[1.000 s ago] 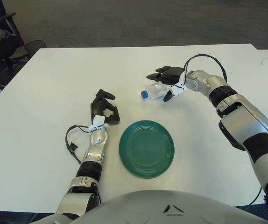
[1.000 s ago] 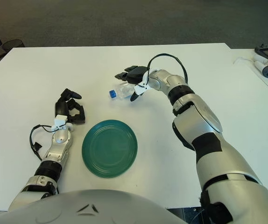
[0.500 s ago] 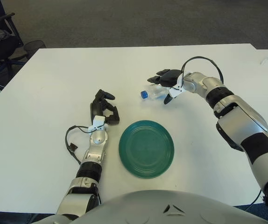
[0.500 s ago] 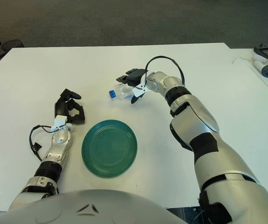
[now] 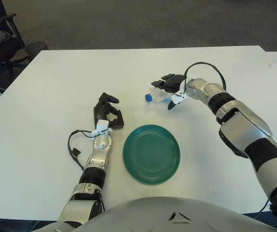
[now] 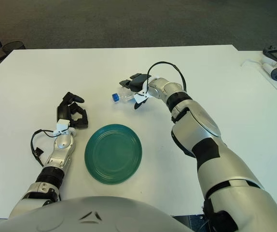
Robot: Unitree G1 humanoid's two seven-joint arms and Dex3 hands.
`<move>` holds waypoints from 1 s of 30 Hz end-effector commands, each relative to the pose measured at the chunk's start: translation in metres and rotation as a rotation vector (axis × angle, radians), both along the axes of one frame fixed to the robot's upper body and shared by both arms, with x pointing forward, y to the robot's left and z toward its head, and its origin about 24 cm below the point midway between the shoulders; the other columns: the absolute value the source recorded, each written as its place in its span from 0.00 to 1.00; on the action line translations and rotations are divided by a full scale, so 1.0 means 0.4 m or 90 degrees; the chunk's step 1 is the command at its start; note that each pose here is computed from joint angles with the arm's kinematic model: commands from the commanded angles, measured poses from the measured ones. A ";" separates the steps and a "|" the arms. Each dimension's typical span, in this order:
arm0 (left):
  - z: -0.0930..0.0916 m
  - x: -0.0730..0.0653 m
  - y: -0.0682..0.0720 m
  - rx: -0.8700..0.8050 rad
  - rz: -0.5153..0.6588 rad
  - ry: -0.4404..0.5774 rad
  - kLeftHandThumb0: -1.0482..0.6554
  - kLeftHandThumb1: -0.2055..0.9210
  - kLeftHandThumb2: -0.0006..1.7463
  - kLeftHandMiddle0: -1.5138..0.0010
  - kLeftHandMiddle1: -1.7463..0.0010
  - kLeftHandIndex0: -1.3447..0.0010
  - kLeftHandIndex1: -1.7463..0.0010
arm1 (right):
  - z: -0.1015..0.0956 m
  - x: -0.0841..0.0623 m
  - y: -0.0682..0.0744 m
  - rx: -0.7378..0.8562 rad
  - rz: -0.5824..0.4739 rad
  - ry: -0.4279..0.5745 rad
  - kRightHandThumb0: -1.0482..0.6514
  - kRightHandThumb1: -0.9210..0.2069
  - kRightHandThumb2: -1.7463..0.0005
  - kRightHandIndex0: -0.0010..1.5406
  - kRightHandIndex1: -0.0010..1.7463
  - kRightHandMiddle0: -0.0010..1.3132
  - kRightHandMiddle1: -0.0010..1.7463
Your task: Put the bottle into the plate.
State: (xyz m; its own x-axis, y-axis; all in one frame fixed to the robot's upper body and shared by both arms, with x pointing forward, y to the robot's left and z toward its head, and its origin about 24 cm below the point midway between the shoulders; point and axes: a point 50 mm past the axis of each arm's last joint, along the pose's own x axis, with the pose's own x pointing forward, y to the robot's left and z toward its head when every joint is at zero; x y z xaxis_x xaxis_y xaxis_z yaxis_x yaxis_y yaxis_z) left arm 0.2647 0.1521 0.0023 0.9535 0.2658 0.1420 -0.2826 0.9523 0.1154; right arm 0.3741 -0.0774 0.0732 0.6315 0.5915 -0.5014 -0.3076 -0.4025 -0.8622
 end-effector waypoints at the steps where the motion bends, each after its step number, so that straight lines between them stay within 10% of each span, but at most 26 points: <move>1: -0.043 -0.027 0.005 0.014 0.008 0.054 0.61 0.09 1.00 0.37 0.07 0.47 0.00 | -0.042 -0.016 -0.009 -0.030 -0.005 0.023 0.00 0.00 0.93 0.00 0.00 0.00 0.00; 22: -0.048 -0.029 0.003 0.011 0.012 0.063 0.61 0.09 1.00 0.36 0.08 0.47 0.00 | -0.131 -0.056 -0.017 -0.082 -0.012 0.039 0.05 0.00 0.91 0.01 0.01 0.04 0.02; 30: -0.050 -0.031 0.004 0.004 0.009 0.064 0.61 0.09 1.00 0.36 0.08 0.47 0.00 | -0.134 -0.056 -0.021 -0.071 -0.021 0.041 0.09 0.00 0.92 0.08 0.01 0.00 0.17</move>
